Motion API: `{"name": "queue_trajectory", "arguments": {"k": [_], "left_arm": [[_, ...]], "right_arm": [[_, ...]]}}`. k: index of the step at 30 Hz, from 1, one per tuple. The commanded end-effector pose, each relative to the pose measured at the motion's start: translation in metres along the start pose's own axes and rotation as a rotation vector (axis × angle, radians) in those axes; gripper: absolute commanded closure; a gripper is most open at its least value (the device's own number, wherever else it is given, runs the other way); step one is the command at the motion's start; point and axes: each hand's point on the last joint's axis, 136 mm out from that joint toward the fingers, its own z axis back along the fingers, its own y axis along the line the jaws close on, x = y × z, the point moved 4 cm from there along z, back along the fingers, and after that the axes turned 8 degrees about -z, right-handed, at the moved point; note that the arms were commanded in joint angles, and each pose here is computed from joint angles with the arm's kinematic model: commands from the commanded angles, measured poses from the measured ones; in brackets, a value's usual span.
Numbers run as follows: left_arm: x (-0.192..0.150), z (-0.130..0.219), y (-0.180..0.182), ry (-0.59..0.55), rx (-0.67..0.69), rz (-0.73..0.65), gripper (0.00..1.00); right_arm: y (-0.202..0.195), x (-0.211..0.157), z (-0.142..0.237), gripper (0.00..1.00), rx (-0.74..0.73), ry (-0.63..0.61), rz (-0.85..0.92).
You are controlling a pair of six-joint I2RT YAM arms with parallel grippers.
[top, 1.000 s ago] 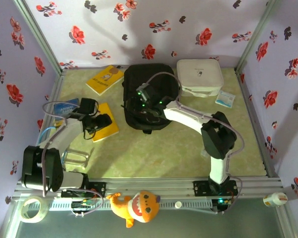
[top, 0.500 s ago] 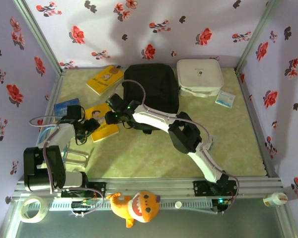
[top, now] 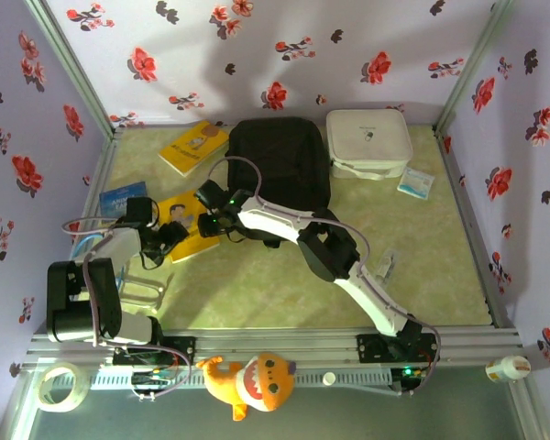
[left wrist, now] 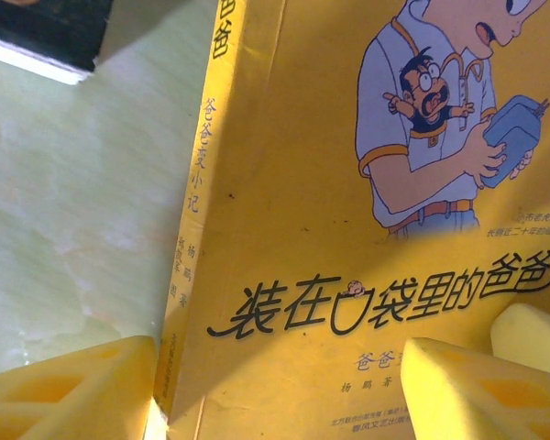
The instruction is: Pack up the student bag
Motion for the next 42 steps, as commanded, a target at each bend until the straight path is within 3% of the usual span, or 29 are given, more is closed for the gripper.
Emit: {"name": "queue_trajectory", "arguments": {"k": [1,9,13,26,30,34,37,42], "left_arm": [[-0.001,0.001,-0.009,0.013,-0.078,-0.015,0.31],[0.014,0.043,-0.055,-0.029,-0.309,0.003,0.39],[0.014,0.062,-0.064,-0.06,-0.362,-0.002,0.44],[0.011,0.039,-0.058,-0.016,-0.357,0.041,0.61],[0.012,0.034,-0.053,-0.016,-0.319,0.042,0.74],[0.018,0.048,-0.05,-0.072,-0.256,-0.003,0.91],[0.027,0.067,-0.053,-0.119,-0.227,-0.06,0.98],[0.041,0.103,-0.067,-0.211,-0.244,-0.123,1.0]], "right_arm": [[-0.008,-0.019,-0.018,0.65,-0.021,0.08,-0.015],[-0.007,-0.021,-0.022,0.66,0.026,0.095,-0.07],[-0.007,-0.02,-0.021,0.66,0.058,0.092,-0.1],[-0.009,-0.018,-0.021,0.67,0.099,0.095,-0.149],[-0.004,-0.009,-0.012,0.67,0.116,0.066,-0.148],[0.007,0.017,0.023,0.64,0.164,-0.011,-0.162],[0.016,0.037,0.064,0.59,0.235,-0.085,-0.194],[0.015,0.055,0.136,0.44,0.373,-0.248,-0.269]]}}
